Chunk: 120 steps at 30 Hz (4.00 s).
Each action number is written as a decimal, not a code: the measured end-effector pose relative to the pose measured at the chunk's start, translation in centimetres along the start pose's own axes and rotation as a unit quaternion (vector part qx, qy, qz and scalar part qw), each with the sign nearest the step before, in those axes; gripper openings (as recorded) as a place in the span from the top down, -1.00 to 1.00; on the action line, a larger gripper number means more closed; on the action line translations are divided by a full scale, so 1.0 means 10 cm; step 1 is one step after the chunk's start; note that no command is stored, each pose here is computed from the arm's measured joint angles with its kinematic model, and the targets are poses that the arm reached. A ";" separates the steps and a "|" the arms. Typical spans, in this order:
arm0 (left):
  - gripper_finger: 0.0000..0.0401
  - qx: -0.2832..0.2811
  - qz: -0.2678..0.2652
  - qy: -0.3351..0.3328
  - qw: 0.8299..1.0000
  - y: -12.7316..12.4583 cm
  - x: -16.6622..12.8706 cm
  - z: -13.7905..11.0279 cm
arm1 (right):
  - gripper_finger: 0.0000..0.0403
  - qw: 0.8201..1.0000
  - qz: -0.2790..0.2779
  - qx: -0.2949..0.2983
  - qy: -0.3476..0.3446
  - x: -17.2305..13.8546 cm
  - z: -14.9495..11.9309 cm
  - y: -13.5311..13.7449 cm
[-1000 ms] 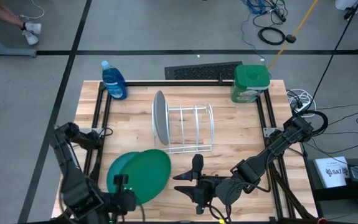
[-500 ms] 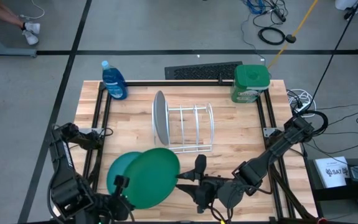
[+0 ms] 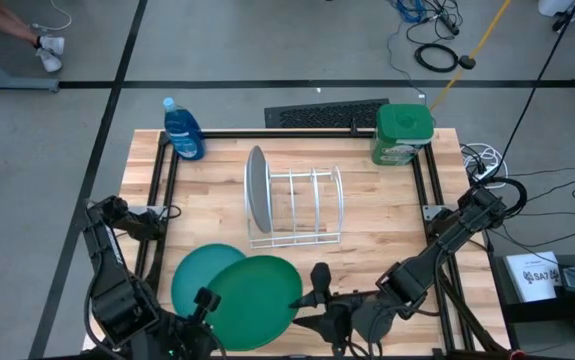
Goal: Sort dishes
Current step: Put the green plate into the dish rack
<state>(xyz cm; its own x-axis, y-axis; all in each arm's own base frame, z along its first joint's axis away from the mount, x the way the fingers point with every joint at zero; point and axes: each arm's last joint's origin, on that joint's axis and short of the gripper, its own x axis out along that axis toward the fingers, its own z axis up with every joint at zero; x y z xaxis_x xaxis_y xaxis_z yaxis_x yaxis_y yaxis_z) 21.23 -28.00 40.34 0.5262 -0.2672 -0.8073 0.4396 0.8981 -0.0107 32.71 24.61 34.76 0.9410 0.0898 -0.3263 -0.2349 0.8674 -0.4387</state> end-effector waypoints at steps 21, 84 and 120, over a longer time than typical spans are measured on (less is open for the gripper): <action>0.91 0.018 0.052 -0.029 0.998 0.18 0.02 0.10 | 0.98 0.989 0.149 -0.022 -0.003 0.05 -0.08 0.01; 0.39 0.004 0.418 -0.343 0.841 -0.43 -0.20 -0.78 | 1.00 0.777 -0.233 0.428 -0.399 -0.15 -1.58 -1.15; 0.39 -0.006 0.421 -0.344 0.839 -0.40 -0.19 -0.77 | 0.99 0.723 -0.316 0.512 -0.341 0.64 -1.59 -0.99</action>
<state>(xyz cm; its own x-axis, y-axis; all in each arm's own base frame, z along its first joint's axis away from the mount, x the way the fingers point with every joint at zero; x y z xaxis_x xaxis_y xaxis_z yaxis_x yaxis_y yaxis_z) 12.94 -28.39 37.38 0.9445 0.3285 0.0003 -0.3036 0.8726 0.3825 37.15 8.77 23.74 0.7651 -0.5643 0.3101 0.2688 0.7175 0.6426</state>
